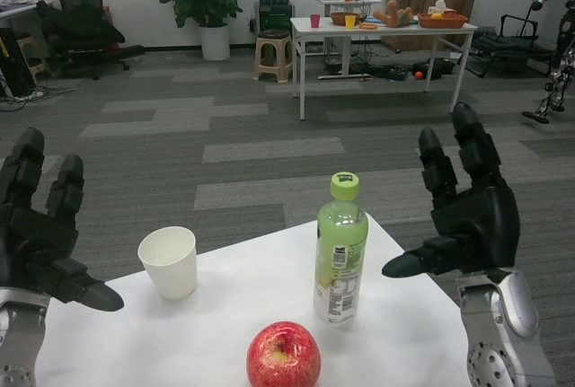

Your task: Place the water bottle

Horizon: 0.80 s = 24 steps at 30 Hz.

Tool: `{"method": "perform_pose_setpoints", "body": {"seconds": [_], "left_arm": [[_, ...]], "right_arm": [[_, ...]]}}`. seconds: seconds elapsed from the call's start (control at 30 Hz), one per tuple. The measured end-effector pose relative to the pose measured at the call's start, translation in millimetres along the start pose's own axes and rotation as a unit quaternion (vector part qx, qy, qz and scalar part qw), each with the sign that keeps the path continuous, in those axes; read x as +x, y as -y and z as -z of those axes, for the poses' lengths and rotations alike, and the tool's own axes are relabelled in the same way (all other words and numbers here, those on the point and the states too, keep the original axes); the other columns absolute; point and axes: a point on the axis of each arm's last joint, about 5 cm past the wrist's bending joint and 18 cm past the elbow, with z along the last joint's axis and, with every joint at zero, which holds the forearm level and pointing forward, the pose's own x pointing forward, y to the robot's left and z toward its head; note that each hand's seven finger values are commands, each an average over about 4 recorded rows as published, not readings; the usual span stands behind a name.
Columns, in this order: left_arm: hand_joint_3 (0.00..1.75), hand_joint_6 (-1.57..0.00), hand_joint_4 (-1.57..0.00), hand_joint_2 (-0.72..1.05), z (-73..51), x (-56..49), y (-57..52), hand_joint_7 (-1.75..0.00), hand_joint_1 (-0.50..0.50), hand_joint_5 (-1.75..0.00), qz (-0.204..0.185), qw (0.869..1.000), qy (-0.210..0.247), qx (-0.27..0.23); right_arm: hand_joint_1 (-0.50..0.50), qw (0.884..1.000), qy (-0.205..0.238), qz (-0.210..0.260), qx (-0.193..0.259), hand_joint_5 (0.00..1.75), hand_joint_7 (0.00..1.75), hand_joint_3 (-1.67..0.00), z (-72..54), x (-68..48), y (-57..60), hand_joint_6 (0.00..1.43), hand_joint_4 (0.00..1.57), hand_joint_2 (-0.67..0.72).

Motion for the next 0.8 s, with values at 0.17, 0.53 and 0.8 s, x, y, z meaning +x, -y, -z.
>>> {"method": "perform_pose_setpoints", "body": {"seconds": [0.17, 0.53, 0.8], "left_arm": [[0.09, 0.0, 0.0, -0.5, 0.5, 4.0, 3.6, 0.0, -0.5, 0.0, 0.014, 1.0, -0.002, 0.002], [0.09, 0.0, 0.0, -0.5, 2.0, 3.8, 4.2, 0.0, -0.5, 0.0, 0.016, 1.0, -0.007, 0.004], [0.09, 0.0, 0.0, -0.55, 2.7, 3.5, 3.5, 0.0, -0.5, 0.0, 0.015, 1.0, -0.009, 0.005]], "right_arm": [[-0.46, 0.999, -0.025, -0.032, 0.004, 0.0, 0.07, 0.0, -3.4, 1.8, -1.6, 0.0, 0.0, 0.09], [-0.46, 0.999, -0.02, -0.048, 0.0, 0.0, 0.07, 0.0, -6.4, 3.1, -4.4, 0.0, 0.0, 0.03], [-0.46, 0.998, -0.025, -0.053, -0.006, 0.0, 0.07, 0.0, -6.6, 3.8, -5.5, 0.0, 0.0, 0.03]]}}
